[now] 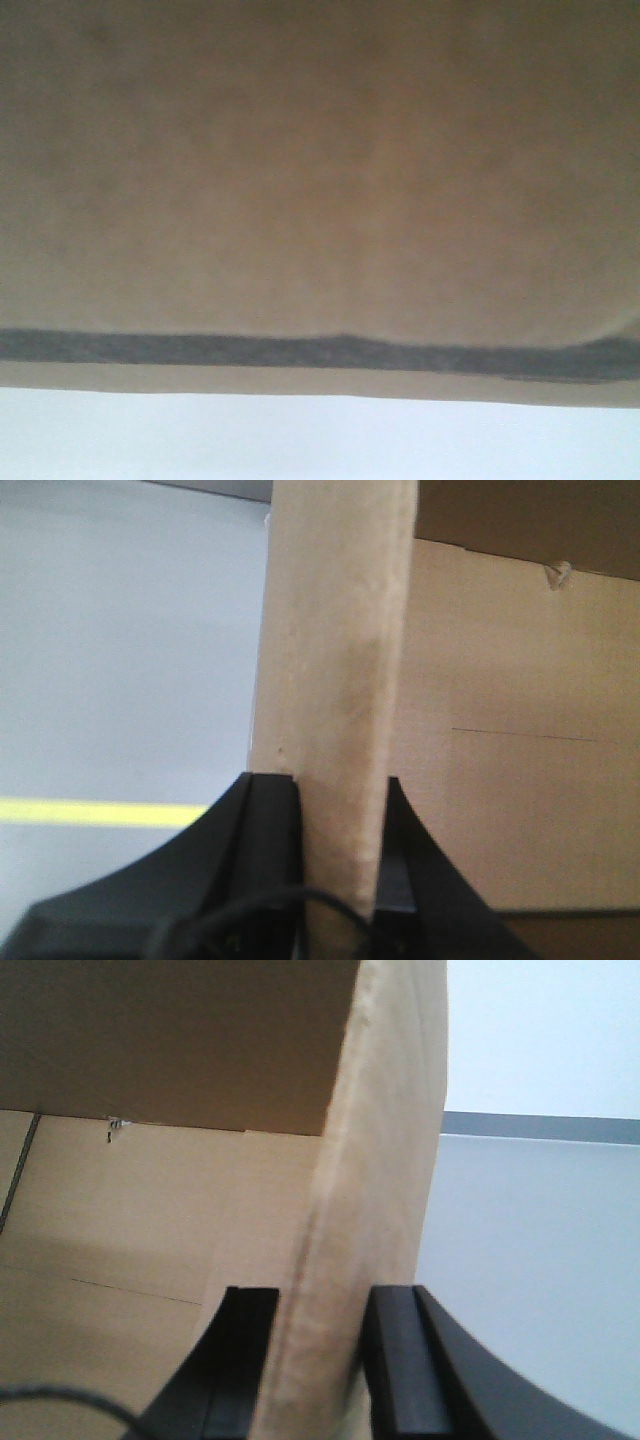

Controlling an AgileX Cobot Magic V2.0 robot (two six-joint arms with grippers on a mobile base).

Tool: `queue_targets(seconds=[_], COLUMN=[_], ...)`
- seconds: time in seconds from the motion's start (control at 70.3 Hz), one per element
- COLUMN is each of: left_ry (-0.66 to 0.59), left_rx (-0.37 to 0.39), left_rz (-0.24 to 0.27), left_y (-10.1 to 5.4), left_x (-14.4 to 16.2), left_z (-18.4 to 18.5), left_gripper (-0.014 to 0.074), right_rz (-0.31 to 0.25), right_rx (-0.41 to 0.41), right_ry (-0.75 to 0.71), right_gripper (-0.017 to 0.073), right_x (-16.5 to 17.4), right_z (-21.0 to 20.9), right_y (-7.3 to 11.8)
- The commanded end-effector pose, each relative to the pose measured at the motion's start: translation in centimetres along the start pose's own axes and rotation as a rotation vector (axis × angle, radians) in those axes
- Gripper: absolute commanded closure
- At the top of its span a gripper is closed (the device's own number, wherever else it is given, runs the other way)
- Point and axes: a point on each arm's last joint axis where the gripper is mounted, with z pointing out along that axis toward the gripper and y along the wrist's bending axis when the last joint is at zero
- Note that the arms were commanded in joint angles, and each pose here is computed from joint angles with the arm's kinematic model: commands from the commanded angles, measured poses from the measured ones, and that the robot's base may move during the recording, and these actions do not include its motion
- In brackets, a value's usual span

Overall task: Grab box from left shelf to table start
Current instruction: 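Carry the box with both grippers as the base drives to the table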

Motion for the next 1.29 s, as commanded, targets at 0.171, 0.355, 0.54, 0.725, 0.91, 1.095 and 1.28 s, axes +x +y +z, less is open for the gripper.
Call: queue_targets(seconds=[0.171, 0.355, 0.54, 0.725, 0.91, 1.095, 1.28], left_ry=[-0.212, -0.214, -0.214, -0.214, -0.212, -0.215, -0.217], left_rx=[0.064, 0.065, 0.065, 0.065, 0.066, 0.067, 0.063], left_rz=[-0.041, -0.041, -0.041, -0.041, -0.041, -0.041, -0.038], left_y=[-0.58, -0.58, -0.58, -0.58, -0.58, -0.59, -0.55], left_x=[-2.32, -2.33, -2.33, -2.33, -2.32, -2.35, -2.36], left_z=[-1.17, -1.17, -1.17, -1.17, -1.17, -1.18, -1.18], left_gripper=[0.0684, 0.0684, 0.0684, 0.0684, 0.0684, 0.0684, 0.0684], right_rz=[-0.067, -0.067, -0.067, -0.067, -0.067, -0.067, -0.067], right_rx=[0.083, 0.083, 0.083, 0.083, 0.083, 0.083, 0.082], right_ry=[-0.145, -0.145, -0.145, -0.145, -0.145, -0.145, -0.142], right_gripper=[0.0501, 0.0501, 0.0501, 0.0501, 0.0501, 0.0501, 0.0501], right_x=[-1.97, -1.97, -1.97, -1.97, -1.97, -1.97, -1.94], right_z=[-0.14, -0.14, -0.14, -0.14, -0.14, -0.14, -0.14], right_y=[-0.56, -0.56, -0.56, -0.56, -0.56, -0.56, -0.55])
